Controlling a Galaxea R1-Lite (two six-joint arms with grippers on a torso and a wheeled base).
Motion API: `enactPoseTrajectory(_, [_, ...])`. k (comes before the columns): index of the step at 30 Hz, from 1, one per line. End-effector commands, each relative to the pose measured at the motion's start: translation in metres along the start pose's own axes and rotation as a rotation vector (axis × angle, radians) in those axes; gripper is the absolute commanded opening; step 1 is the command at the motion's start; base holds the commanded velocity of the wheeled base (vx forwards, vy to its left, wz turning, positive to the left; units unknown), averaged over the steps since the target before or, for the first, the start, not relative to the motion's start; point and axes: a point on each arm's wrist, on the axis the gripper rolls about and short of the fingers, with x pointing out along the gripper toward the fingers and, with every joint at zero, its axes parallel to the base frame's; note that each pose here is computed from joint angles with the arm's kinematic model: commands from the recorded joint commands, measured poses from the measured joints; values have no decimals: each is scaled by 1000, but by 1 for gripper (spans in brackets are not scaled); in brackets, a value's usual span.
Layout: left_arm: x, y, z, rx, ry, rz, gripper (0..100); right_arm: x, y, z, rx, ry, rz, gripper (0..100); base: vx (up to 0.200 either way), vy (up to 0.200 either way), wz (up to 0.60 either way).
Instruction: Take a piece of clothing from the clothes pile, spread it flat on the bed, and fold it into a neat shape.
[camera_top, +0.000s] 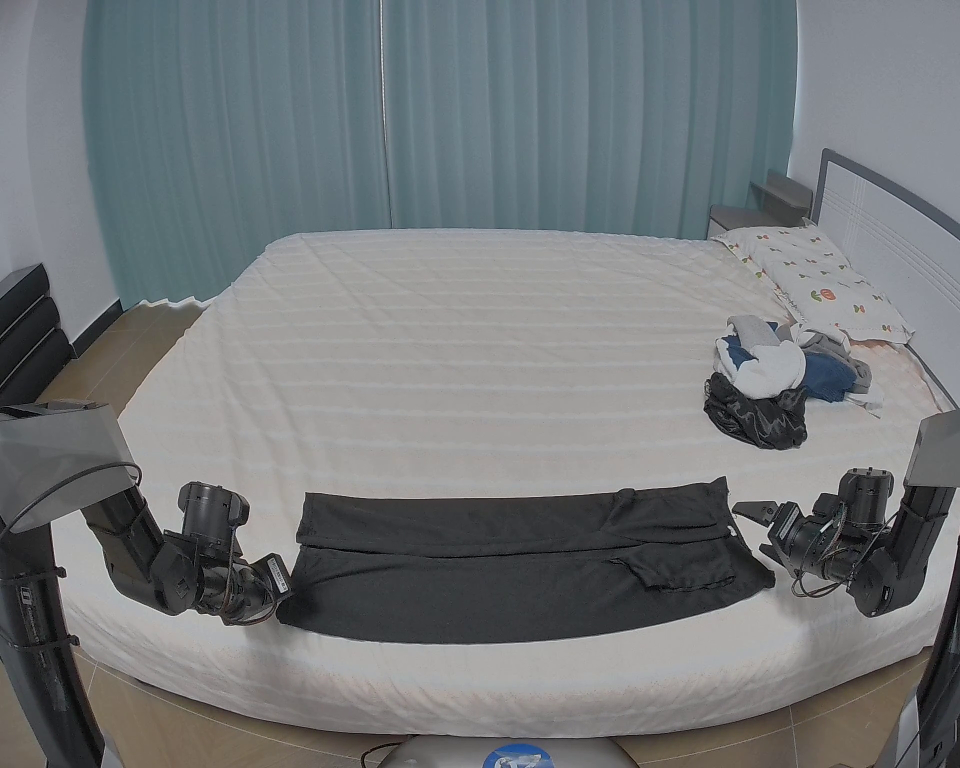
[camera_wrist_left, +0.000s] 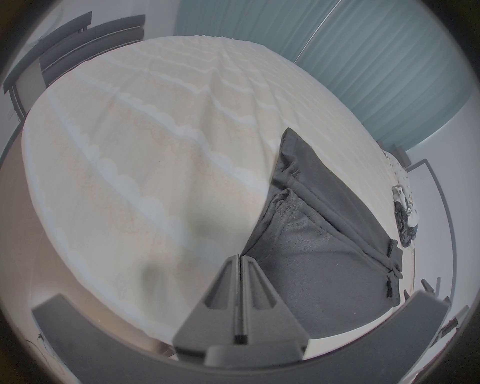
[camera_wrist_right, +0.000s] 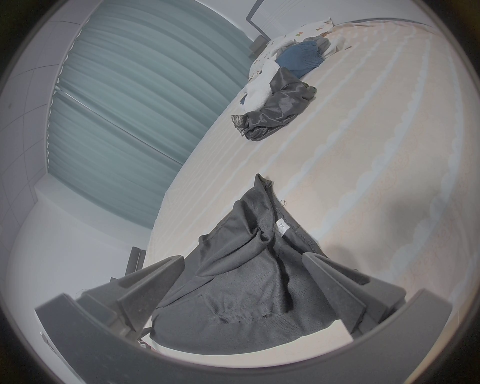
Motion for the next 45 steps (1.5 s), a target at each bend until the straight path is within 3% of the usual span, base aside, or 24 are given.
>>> enactPoseTrajectory(1, [-2, 1, 0, -2, 4, 8, 0, 0, 0, 0, 0, -1, 1, 100, 0, 0, 0])
enactPoseTrajectory(8, [-2, 0, 1, -4, 2, 7, 0, 0, 0, 0, 0, -1, 1, 100, 0, 0, 0])
enactPoseTrajectory(9, [-2, 1, 1, -4, 3, 8, 100, 0, 0, 1, -1, -2, 2, 100, 0, 0, 0])
enactPoseTrajectory(15, [-16, 1, 17, -36, -56, -27, 100, -2, 2, 1, 6, -6, 6, 100, 0, 0, 0])
enactPoseTrajectory(20, [-35, -8, 41, -47, -90, -174, 100, -7, 4, 0, 4, -20, 20, 100, 0, 0, 0])
enactPoseTrajectory(23, [-32, -14, 49, -35, -87, -230, 100, -8, 4, -4, 0, -25, 34, 100, 0, 0, 0])
enactPoseTrajectory(28, [-5, -19, 58, -20, -81, -234, 100, -7, 2, -6, 1, -21, 32, 100, 0, 0, 0])
enactPoseTrajectory(33, [27, -21, 64, 65, -48, -273, 100, -2, -3, -9, 6, -8, 20, 100, 0, 0, 0])
enactPoseTrajectory(39, [35, -23, 67, 102, -19, -344, 100, 0, -5, -11, 7, -2, 14, 100, 0, 0, 0])
enactPoseTrajectory(45, [46, -13, 61, 212, 0, -326, 100, 0, -5, -12, 7, 4, 17, 100, 0, 0, 0])
